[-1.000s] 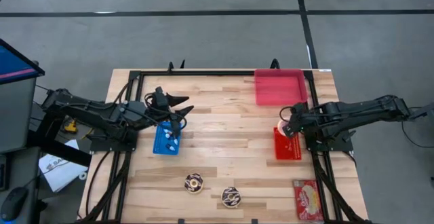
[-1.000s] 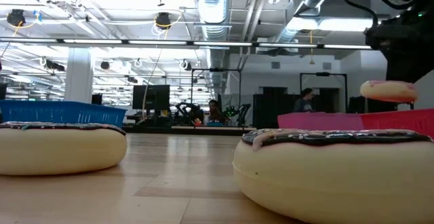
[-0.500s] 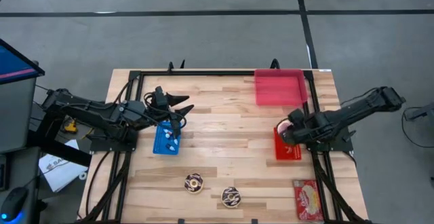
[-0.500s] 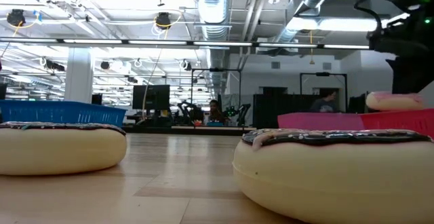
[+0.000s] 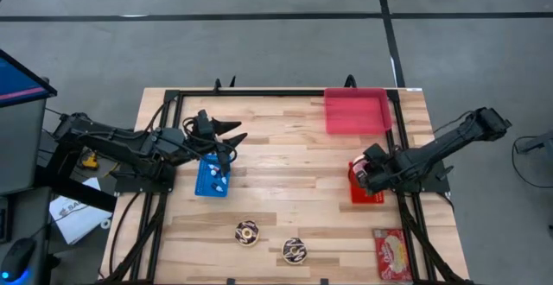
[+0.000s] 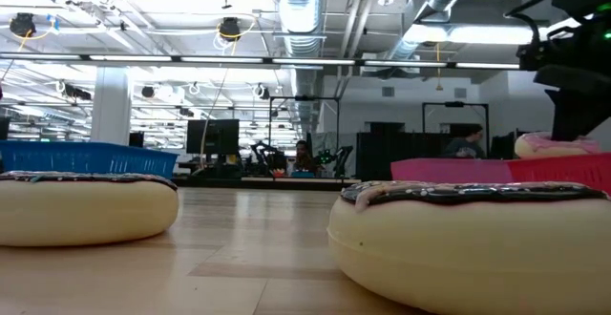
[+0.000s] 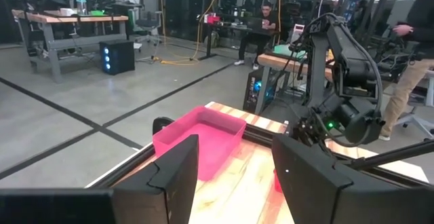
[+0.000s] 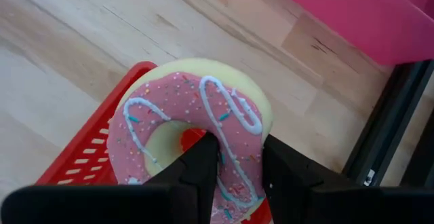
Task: Pick & Place Food Item
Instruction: Put the pink donut into the red bin, then put the black donut into the red bin
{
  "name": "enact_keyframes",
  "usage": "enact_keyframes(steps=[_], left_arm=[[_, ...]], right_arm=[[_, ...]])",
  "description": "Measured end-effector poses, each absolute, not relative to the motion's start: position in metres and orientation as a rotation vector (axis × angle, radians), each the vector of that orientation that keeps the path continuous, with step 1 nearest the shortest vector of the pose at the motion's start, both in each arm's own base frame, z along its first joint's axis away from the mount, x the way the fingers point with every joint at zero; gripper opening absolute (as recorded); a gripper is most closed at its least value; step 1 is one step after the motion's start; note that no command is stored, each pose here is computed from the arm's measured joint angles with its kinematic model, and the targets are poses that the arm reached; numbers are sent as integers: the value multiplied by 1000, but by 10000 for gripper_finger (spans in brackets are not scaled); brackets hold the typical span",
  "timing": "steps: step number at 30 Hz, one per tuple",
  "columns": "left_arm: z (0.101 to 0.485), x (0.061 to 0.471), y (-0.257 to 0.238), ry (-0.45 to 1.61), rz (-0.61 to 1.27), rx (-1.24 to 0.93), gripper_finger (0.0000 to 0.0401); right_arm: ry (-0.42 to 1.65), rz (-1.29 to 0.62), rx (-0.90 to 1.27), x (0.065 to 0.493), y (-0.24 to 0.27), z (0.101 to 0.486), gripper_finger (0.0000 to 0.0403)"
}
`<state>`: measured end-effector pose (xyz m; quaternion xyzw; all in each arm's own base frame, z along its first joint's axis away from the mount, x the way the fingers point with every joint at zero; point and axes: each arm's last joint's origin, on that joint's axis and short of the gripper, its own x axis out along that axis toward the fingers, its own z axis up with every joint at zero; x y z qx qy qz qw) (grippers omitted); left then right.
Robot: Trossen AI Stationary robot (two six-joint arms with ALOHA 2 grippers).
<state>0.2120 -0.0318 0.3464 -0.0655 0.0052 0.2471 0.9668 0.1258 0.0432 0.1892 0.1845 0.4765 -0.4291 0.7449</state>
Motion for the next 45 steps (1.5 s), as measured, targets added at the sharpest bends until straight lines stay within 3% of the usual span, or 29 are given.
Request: enact_keyframes(steps=[18,30,39,45], left_arm=[[346,212,-32,11,498,-131,182],[346,211,-36,12,486,-131,182],[346,211,-36,11,486,-131,182],[346,211,-36,12,485,-131,182]], right_arm=[[1086,-866,390,124,50,189,141],[1133,-836,419,125,52,191,193],[1096,-847,420,130,51,201,190],[937,-753,462,147,58,216,187]])
